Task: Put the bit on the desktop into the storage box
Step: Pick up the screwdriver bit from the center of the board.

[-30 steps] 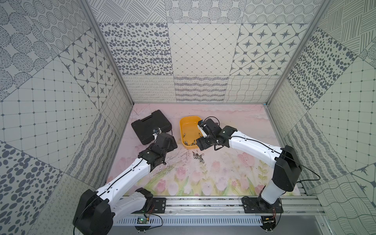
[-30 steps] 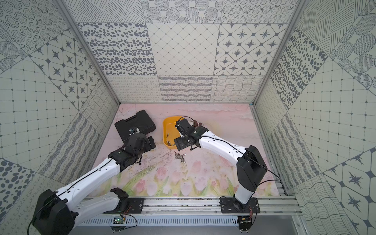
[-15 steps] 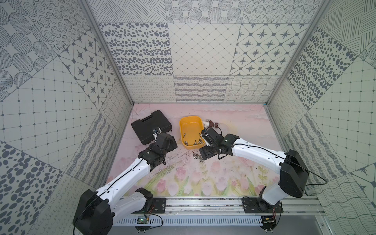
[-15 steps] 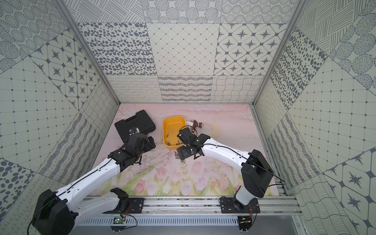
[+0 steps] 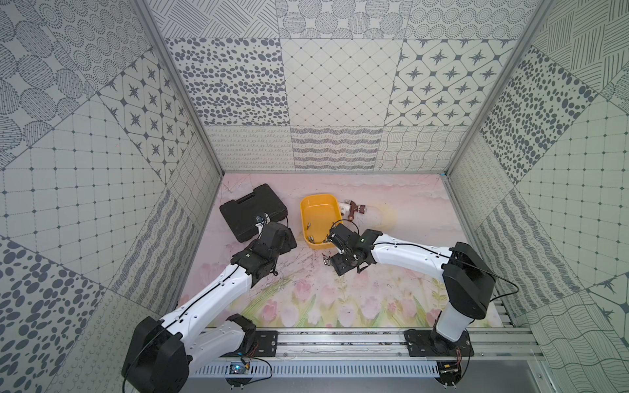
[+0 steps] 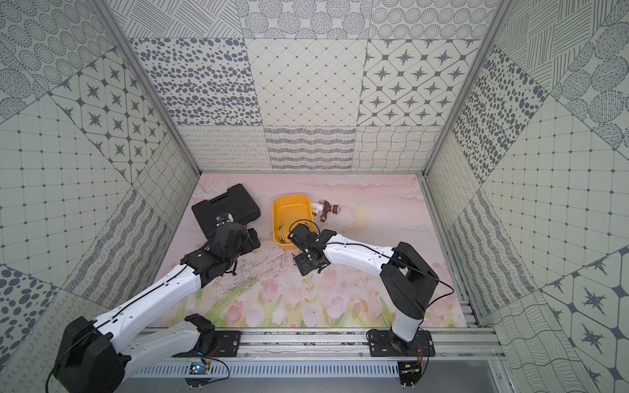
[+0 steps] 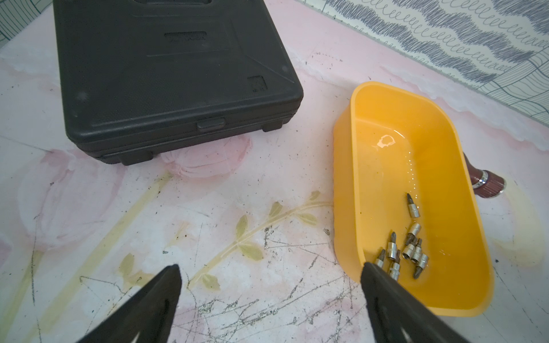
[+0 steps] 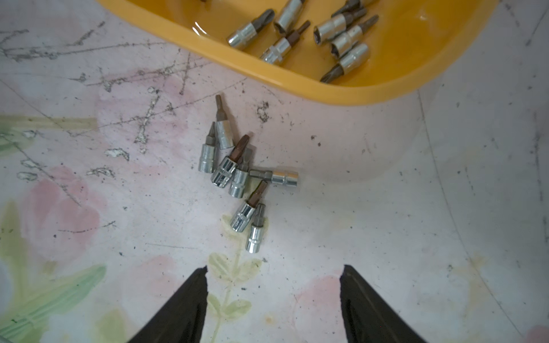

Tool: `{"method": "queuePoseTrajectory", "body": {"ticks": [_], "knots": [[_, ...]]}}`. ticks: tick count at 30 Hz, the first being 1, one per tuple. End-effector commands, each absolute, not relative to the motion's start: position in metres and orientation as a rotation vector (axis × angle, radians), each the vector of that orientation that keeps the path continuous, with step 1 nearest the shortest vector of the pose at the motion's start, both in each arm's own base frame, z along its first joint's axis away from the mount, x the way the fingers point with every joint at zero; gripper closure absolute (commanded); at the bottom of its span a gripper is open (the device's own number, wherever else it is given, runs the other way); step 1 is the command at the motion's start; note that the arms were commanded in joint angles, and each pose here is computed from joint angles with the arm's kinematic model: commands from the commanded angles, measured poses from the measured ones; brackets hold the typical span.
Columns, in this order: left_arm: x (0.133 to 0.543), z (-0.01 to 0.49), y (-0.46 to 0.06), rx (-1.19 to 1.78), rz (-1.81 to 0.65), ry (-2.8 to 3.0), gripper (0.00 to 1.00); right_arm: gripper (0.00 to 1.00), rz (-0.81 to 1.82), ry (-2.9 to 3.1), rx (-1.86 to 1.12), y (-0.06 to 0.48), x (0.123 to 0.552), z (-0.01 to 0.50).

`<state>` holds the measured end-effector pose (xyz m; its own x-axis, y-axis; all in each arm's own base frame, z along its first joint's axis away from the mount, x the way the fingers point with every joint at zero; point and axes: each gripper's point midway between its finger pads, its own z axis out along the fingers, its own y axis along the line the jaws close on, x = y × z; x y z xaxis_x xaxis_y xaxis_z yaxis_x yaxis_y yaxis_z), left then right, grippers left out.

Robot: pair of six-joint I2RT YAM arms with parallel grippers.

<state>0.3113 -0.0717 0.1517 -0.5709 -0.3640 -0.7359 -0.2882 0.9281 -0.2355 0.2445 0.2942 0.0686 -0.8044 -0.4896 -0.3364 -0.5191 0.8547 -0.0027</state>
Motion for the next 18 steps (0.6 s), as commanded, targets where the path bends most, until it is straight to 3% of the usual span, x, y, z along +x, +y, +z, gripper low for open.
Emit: {"method": "queuePoseTrajectory", "body": {"ticks": [1,9,18], "knots": [[0.312,0.153,-0.071,-0.456,-0.106,2.211,0.01,0.35,0.165,2.706,-0.752,0.304,0.245,0.064],[0.313,0.152,-0.07,-0.457,-0.103,2.212,0.01,0.56,0.178,2.744,-0.752,0.31,0.244,0.049],[0.314,0.15,-0.069,-0.458,-0.098,2.217,0.01,0.69,0.168,2.769,-0.754,0.313,0.244,0.038]]}}
